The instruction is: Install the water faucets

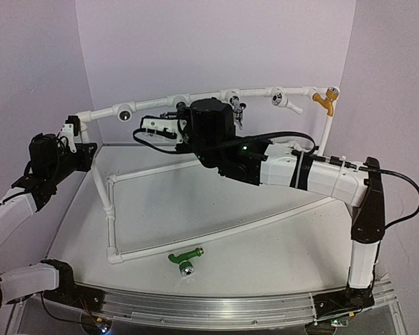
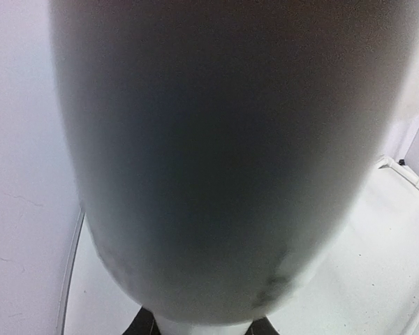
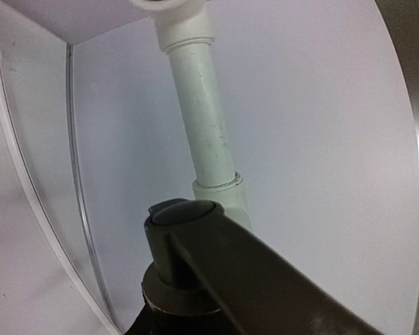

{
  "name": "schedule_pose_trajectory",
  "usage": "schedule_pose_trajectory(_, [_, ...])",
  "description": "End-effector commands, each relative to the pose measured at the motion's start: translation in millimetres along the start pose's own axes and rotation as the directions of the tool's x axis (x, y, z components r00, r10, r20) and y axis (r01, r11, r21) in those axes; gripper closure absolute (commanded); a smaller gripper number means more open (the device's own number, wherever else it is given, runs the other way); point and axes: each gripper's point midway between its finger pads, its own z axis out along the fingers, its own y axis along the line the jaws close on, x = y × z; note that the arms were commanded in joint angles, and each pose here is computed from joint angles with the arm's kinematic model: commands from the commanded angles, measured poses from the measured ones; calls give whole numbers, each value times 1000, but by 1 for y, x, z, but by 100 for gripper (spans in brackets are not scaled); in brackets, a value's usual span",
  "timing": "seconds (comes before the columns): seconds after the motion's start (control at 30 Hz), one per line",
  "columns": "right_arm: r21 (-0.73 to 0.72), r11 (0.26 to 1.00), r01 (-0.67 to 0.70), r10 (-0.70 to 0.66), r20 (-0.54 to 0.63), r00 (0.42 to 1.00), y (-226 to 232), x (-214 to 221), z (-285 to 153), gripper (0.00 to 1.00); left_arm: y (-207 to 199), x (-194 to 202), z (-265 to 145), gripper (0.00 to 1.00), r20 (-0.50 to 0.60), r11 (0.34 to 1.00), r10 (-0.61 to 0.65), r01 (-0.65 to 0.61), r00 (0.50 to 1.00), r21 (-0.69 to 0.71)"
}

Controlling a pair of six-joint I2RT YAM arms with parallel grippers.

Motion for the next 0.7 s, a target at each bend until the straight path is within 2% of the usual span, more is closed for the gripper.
schedule_pose_trajectory(0.0, [109,684,-721,714,99,693,-48,1,6,99,1,6,0,100,-48,998,-70,70,996,-10])
schedule_pose_trajectory(0.07, [92,430,-898,889,133,439,-50,10,5,96,1,7,0,100,-52,998,-70,70,996,-11])
schedule_pose_trajectory(0.17, [28,-21,-999,987,157,-16,-46,24,0,98,1,8,1,100,-54,997,-70,70,996,-13])
schedule_pose_trajectory(0.27, [-86,-279,-956,940,179,-290,-40,22,-5,98,2,8,1,100,-55,998,-69,68,996,-19])
schedule_pose_trajectory(0.3, [-108,-330,-938,921,182,-345,-41,21,-5,97,2,9,1,100,-56,998,-69,68,996,-19])
schedule_pose_trajectory(0.33, [-128,-372,-919,902,182,-391,-41,20,-5,97,2,9,1,100,-57,998,-69,68,996,-19])
schedule_pose_trajectory(0.37, [-138,-386,-912,895,183,-407,-41,18,-3,96,3,9,1,100,-57,997,-69,68,996,-19])
schedule_pose_trajectory(0.4, [-146,-390,-909,893,181,-412,-41,17,-2,94,3,9,1,100,-56,997,-69,68,996,-20])
schedule_pose_trajectory(0.47, [-163,-378,-911,898,173,-404,-41,13,-2,84,2,8,0,100,-54,998,-69,68,996,-18])
schedule_pose_trajectory(0.53, [-191,-342,-920,915,154,-373,-39,8,-6,68,2,8,0,100,-52,998,-68,68,996,-18])
schedule_pose_trajectory(0.67, [-296,-218,-930,963,89,-254,-29,-4,-28,39,2,7,-1,100,-49,998,-69,68,996,-17])
